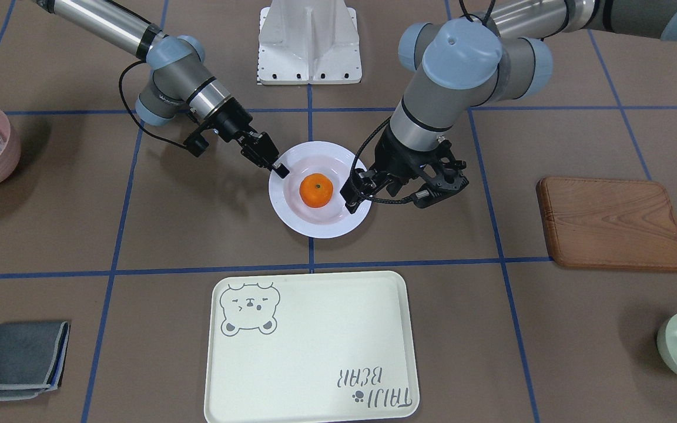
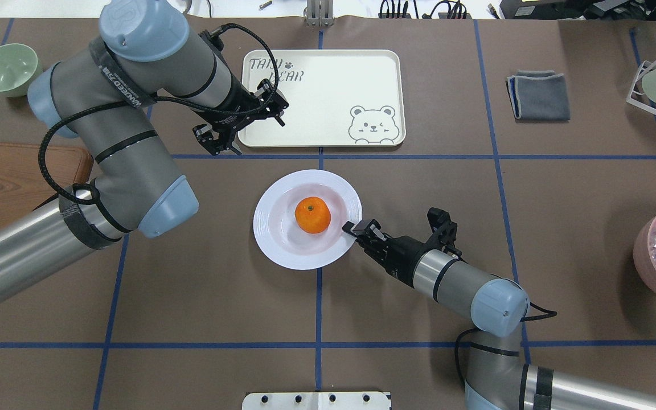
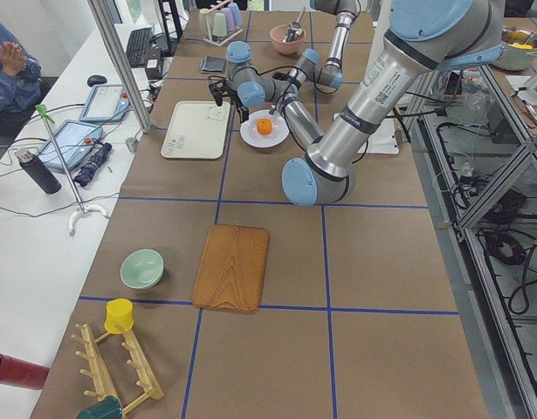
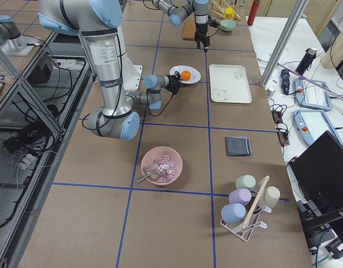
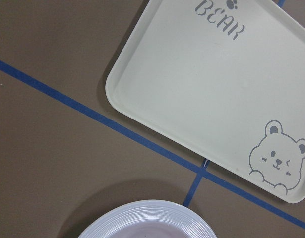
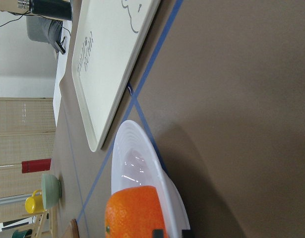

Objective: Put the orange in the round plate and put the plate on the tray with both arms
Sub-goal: 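Lift the plate with the right gripper and move it onto the cream tray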

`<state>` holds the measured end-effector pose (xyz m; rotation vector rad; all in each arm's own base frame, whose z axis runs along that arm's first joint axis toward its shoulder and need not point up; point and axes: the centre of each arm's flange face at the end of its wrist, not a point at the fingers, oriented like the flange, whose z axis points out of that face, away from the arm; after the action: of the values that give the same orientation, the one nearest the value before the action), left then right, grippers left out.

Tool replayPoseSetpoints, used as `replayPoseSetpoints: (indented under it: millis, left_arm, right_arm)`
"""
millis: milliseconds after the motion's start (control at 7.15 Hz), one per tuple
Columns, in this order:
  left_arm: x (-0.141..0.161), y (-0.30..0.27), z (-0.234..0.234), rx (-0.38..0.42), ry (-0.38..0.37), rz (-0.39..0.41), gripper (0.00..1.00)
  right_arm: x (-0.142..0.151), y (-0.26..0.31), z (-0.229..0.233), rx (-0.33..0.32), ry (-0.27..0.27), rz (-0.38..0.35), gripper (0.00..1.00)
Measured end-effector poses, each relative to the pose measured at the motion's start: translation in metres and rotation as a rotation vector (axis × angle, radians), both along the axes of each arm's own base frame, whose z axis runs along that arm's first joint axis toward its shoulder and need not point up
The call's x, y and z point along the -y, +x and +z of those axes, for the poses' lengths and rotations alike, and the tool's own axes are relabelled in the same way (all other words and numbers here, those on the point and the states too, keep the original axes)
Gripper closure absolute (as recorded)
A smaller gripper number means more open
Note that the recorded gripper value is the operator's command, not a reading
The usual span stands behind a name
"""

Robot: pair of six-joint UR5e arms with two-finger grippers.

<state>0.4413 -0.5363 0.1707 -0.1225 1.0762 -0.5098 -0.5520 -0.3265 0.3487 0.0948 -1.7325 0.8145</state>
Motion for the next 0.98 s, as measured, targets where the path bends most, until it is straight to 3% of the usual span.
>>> replayPoseSetpoints:
  millis: [280,559,979]
  left_arm:
    - [0.005,-0.008,0.000,-0.006,-0.005,-0.001,0.03]
    - [0.011,-0.026,0.003,-0.028,-0.030,0.017,0.03]
    - [0.001,-0.043,0.015,-0.036,-0.033,0.021,0.03]
  right_arm:
    - [0.008,0.016,-0.020,0.054,0.000,0.019,1.00]
    - [0.037,0.039,-0.027,0.106,-0.039,0.068,1.00]
    - [0.122,0.030,-0.041,0.107,-0.088,0.188,1.00]
